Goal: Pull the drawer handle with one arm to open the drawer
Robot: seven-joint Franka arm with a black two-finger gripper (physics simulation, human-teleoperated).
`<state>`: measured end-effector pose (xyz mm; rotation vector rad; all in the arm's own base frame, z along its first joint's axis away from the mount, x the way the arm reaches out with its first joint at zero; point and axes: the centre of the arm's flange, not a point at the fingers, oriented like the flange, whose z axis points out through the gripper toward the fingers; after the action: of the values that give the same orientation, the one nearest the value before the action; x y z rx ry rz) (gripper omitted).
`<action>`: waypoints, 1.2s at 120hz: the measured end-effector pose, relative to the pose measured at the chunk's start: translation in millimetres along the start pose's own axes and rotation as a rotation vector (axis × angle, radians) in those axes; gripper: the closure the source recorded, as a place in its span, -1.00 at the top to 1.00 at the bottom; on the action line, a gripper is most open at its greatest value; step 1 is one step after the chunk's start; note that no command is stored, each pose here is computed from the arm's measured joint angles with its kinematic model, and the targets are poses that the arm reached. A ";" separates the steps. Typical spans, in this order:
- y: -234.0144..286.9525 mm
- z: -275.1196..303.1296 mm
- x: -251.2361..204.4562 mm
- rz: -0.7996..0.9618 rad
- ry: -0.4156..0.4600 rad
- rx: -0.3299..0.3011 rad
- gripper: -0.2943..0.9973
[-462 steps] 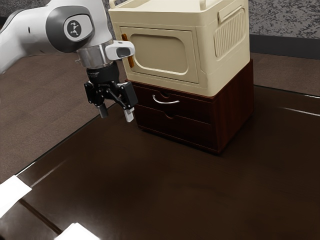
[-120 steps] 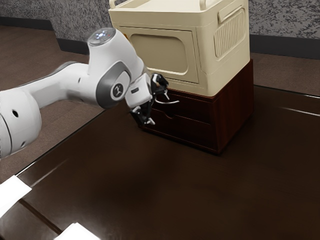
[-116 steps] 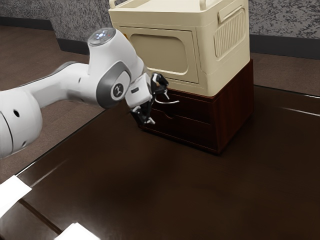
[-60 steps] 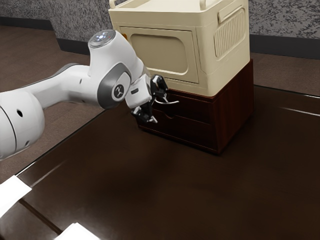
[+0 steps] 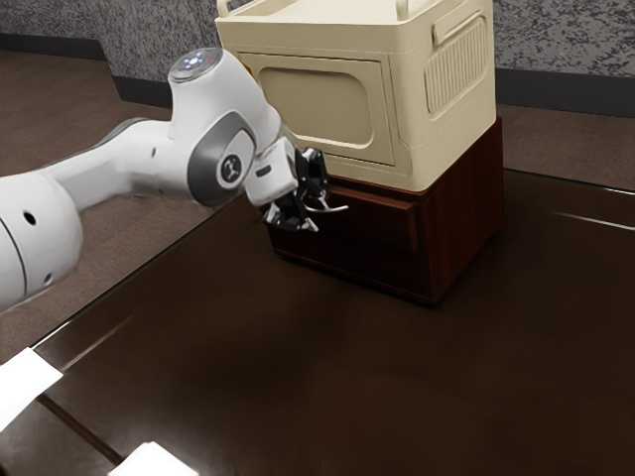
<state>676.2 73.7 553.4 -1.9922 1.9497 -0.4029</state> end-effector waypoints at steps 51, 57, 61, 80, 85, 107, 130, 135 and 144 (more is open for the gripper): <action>2.5 -20.4 -21.2 -0.073 0.022 -0.107 -0.32; 3.0 -23.5 -23.0 -0.082 0.025 -0.123 -0.32; 3.5 -25.2 -23.4 -0.086 0.027 -0.134 -0.32; 9.1 -26.9 -25.2 -0.107 0.035 -0.194 -0.30; 11.1 -26.4 -26.3 -0.114 0.037 -0.210 -0.30; 15.5 -31.9 -33.6 -0.149 0.049 -0.254 -0.33; 19.9 -31.1 -32.5 -0.169 0.065 -0.292 -0.38; 20.5 -30.9 -32.0 -0.172 0.066 -0.297 -0.40; 21.3 -30.8 -31.4 -0.176 0.068 -0.304 -0.44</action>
<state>643.1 103.8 573.2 -2.3802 1.9815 -0.2279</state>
